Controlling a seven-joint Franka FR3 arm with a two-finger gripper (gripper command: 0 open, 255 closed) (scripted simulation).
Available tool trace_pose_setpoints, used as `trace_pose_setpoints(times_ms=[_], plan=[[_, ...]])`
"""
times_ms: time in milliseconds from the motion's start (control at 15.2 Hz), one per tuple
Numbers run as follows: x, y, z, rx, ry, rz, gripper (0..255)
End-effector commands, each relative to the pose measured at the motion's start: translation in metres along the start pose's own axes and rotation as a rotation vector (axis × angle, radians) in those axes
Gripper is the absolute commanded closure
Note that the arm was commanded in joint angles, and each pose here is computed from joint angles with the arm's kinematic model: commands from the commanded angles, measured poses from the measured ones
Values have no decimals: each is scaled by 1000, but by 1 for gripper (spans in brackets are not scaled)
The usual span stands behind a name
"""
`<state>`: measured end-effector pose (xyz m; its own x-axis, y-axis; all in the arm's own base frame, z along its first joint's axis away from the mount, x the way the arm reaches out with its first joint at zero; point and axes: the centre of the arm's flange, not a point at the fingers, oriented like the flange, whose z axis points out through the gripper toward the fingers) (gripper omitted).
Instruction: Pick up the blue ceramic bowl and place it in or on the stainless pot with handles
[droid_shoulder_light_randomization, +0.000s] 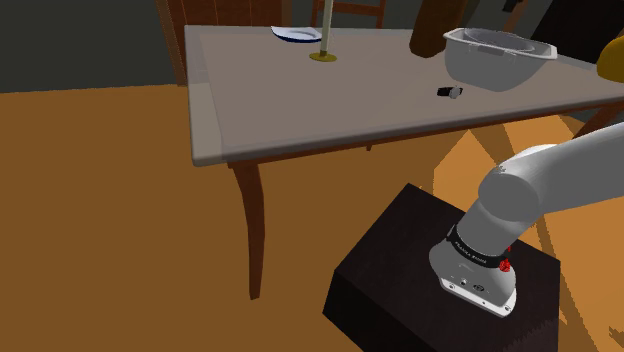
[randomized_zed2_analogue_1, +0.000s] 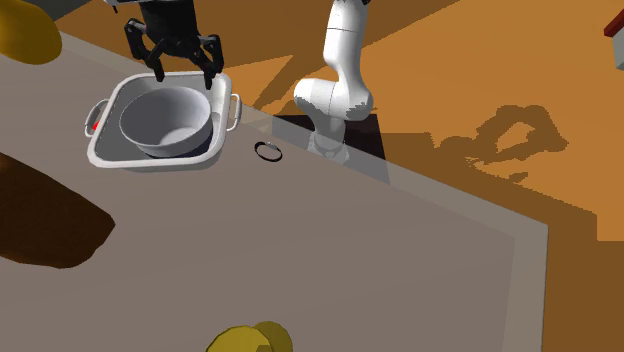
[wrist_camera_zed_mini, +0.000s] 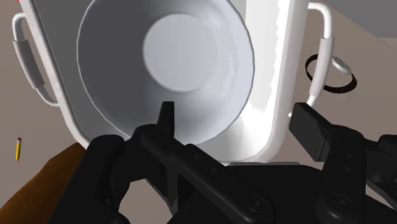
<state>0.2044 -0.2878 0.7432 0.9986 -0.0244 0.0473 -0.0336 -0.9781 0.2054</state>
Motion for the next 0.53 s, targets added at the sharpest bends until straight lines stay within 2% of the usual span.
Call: trace_pose_setpoints(times_ms=[0, 66, 330, 462], plan=[[0, 0, 0, 0, 0, 0, 0], [0, 0, 0, 0, 0, 0, 0], [0, 0, -50, 0, 0, 0, 0], [0, 0, -50, 0, 0, 0, 0]])
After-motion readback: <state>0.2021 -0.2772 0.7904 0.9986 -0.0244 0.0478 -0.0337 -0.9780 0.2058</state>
